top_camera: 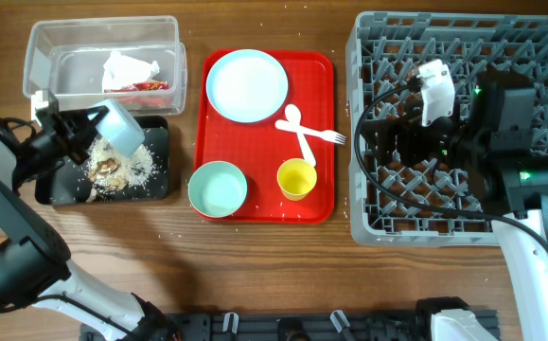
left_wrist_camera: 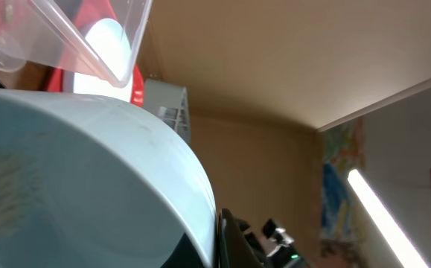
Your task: Sort waste into correct bins and load items into the dishwasher rack
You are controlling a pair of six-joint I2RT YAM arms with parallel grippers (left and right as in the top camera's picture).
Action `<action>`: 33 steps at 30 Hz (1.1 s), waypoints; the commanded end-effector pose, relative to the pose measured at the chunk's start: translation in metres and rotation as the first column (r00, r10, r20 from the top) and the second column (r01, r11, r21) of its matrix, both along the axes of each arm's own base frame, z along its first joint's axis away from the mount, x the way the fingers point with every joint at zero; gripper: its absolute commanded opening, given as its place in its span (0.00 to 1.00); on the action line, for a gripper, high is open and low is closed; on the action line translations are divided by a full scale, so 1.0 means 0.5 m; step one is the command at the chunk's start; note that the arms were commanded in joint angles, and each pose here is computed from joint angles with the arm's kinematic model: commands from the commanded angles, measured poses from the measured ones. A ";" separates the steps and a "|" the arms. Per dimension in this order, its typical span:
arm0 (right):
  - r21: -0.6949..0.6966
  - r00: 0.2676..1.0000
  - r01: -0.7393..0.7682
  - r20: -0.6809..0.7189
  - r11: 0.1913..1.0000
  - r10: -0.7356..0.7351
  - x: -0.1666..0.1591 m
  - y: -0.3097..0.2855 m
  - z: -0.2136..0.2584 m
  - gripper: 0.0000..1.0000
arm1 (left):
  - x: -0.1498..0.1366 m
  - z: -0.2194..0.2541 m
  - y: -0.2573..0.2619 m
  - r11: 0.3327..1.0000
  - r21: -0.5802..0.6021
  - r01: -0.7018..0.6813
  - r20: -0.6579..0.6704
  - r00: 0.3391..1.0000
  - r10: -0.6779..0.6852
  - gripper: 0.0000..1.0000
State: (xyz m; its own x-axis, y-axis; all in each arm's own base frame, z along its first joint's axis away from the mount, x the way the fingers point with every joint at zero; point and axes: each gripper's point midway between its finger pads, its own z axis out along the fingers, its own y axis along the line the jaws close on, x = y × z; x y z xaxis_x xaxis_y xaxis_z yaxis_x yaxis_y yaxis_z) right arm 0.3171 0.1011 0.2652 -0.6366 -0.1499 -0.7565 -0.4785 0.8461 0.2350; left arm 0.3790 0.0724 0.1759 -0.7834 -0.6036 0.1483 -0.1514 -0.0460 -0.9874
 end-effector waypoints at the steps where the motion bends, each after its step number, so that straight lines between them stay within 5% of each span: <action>1: -0.004 1.000 0.003 0.007 1.000 -0.003 0.005 -0.001 0.006 0.99 | -0.004 0.018 0.020 0.995 -0.095 -0.032 -0.024 0.999 0.030 0.04; 24: -0.006 0.999 0.002 0.032 1.000 -0.002 0.012 -0.001 0.014 0.99 | -0.016 0.053 -0.002 0.993 -0.114 -0.023 -0.080 0.997 0.014 0.04; 28: -0.004 0.999 0.002 0.043 1.000 -0.002 0.016 -0.001 0.018 0.99 | -0.004 0.077 -0.109 0.980 0.165 0.109 -0.013 0.994 -0.108 0.04; 33: -0.002 0.999 0.004 0.042 1.000 -0.003 0.017 -0.001 0.017 0.99 | 0.051 0.019 -0.276 0.740 0.643 0.199 -0.033 0.972 -0.233 0.04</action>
State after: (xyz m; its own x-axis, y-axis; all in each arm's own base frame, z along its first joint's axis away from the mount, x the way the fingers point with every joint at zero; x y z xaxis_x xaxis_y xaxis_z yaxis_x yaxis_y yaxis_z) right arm 0.3221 0.1014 0.2706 -0.6119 -0.1481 -0.7769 -0.4856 0.8457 0.2213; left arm 0.3883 -0.0310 0.2064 -0.8985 -0.4295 -0.0904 -0.0646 0.3332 -0.9406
